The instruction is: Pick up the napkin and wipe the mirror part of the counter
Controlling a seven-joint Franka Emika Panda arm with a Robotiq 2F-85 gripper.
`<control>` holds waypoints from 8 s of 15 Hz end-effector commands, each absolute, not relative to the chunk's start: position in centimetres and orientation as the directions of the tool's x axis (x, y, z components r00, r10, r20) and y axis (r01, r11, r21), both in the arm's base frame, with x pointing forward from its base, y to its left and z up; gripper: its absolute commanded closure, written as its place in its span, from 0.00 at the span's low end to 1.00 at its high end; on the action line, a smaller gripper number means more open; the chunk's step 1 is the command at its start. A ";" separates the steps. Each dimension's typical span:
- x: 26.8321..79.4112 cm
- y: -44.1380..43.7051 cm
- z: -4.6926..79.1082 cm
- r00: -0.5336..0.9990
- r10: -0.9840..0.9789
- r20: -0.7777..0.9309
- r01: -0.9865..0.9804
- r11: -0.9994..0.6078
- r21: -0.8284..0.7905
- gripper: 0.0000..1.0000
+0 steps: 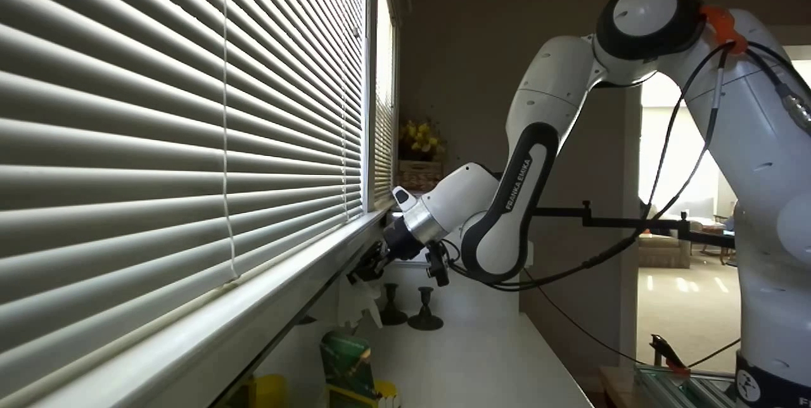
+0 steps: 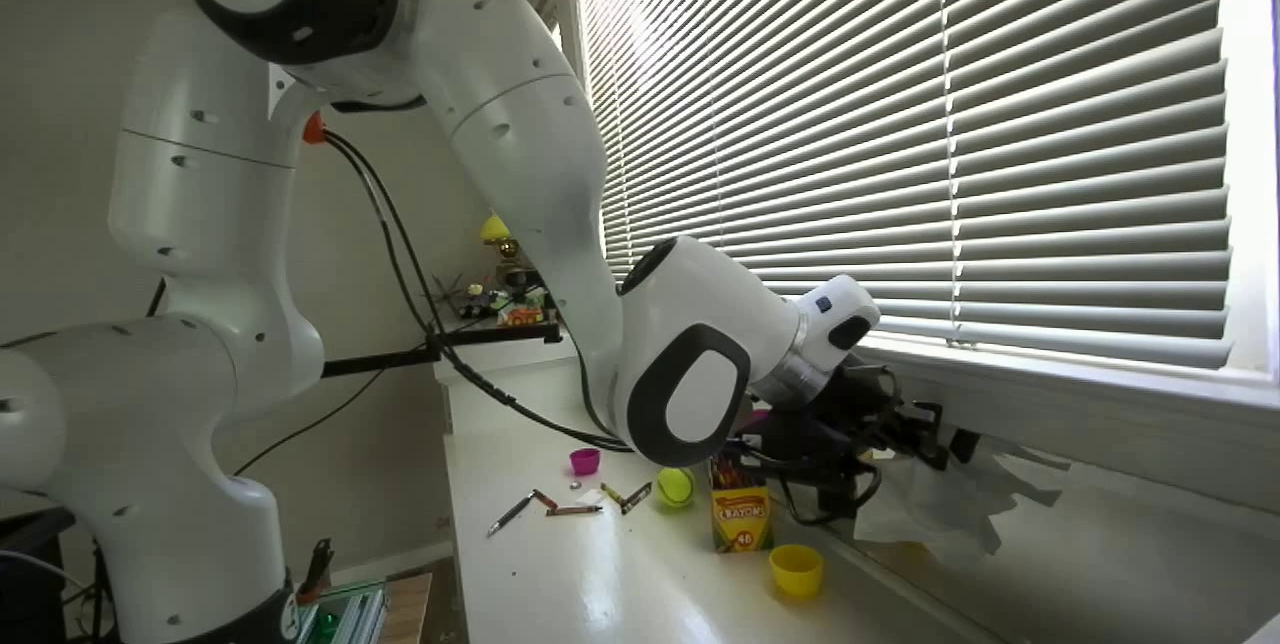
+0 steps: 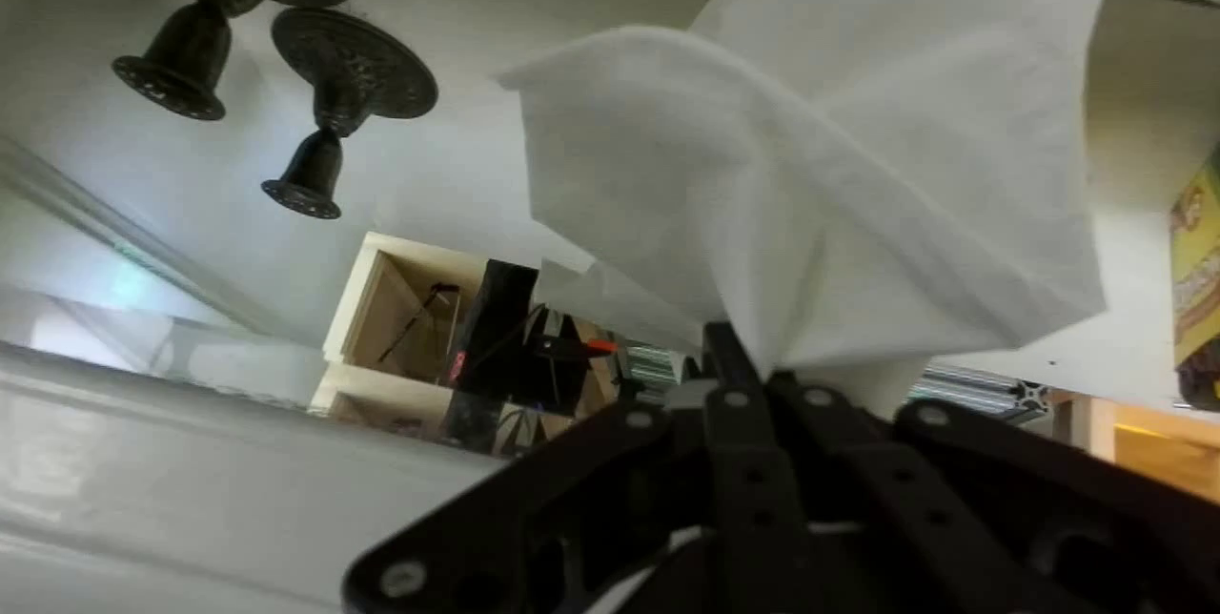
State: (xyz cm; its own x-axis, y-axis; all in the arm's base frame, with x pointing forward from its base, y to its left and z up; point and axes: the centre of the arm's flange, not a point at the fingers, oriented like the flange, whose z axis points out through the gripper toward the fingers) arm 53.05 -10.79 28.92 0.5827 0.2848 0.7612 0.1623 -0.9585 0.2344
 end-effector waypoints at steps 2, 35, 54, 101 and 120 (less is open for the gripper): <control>54.1 -8.0 27.8 0.591 0.298 0.750 0.254 -0.951 0.177 1.00; 54.0 -6.3 29.5 0.569 0.323 0.756 0.307 -0.937 0.169 1.00; 52.4 -7.3 26.8 0.717 0.316 0.622 0.309 -0.943 0.124 1.00; 40.0 3.2 22.8 0.816 0.535 0.216 0.540 -0.841 0.043 1.00; 37.7 6.9 31.6 0.819 0.574 0.017 0.574 -0.819 0.031 0.00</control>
State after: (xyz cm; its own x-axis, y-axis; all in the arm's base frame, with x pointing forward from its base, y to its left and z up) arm 39.68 6.68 25.91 0.8080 0.5870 0.0512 0.5863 -0.8096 0.0291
